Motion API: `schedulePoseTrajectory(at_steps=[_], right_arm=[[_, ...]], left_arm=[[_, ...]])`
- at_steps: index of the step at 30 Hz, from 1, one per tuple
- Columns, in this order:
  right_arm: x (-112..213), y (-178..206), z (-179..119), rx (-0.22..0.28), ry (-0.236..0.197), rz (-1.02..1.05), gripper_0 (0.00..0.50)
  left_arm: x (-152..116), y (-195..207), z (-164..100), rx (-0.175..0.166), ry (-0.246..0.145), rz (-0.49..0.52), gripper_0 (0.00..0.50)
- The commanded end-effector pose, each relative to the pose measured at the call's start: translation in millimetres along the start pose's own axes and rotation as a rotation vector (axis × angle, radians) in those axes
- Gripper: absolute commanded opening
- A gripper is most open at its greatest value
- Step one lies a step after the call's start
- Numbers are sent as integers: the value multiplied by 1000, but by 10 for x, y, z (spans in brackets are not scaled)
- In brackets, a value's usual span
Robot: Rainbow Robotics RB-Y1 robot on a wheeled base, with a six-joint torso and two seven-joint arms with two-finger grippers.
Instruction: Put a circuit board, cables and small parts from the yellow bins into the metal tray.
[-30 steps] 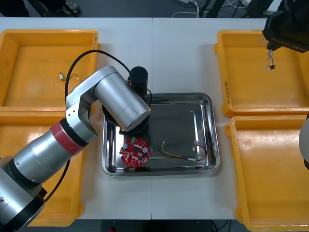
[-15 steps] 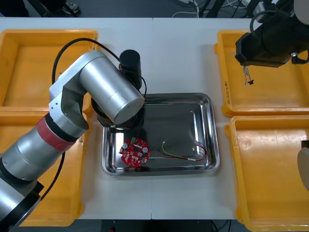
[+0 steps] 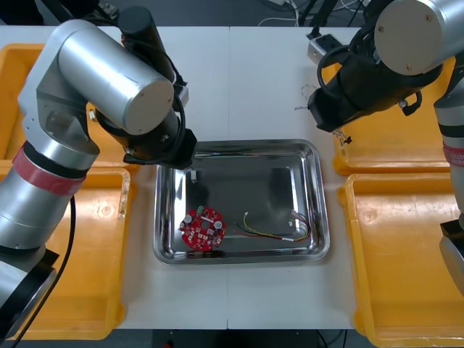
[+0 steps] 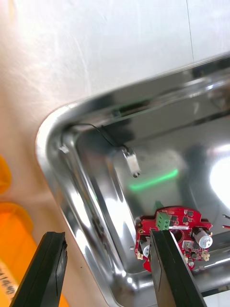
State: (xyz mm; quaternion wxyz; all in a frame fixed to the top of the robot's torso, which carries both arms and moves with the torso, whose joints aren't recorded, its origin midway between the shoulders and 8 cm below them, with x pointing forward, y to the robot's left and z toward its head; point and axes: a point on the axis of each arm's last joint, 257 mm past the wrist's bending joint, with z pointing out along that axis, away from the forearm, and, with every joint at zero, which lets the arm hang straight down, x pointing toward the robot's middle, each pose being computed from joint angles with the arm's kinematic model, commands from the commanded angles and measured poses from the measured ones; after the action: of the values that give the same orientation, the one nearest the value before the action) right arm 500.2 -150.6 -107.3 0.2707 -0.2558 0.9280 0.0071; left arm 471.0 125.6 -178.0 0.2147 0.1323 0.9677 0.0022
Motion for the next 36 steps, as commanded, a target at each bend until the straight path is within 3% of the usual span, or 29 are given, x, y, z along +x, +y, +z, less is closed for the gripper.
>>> schedulePoseTrajectory(at_steps=[1,7,15,20,24,30,36], right_arm=[[94,213,14,-60,0,-123,0],[249,345,134,-71,49,-317,0],[452,519,338,-47,130,-595,0],[387,615,428,-54,98,-725,0],[288,684,524,-68,60,-801,0],[164,702,681,-47,28,-887,0],[132,769,854,-56,5,-943,0]], left_arm=[[-370,259,-404,-5,-96,2,500],[-495,517,-523,-20,-112,5,500],[-618,1047,-594,-79,-95,7,500],[-680,1352,-539,-117,-82,25,500],[-779,1576,-502,-135,-110,26,500],[-842,1937,-440,-178,-129,-14,500],[-834,2208,-350,-176,-117,-119,500]])
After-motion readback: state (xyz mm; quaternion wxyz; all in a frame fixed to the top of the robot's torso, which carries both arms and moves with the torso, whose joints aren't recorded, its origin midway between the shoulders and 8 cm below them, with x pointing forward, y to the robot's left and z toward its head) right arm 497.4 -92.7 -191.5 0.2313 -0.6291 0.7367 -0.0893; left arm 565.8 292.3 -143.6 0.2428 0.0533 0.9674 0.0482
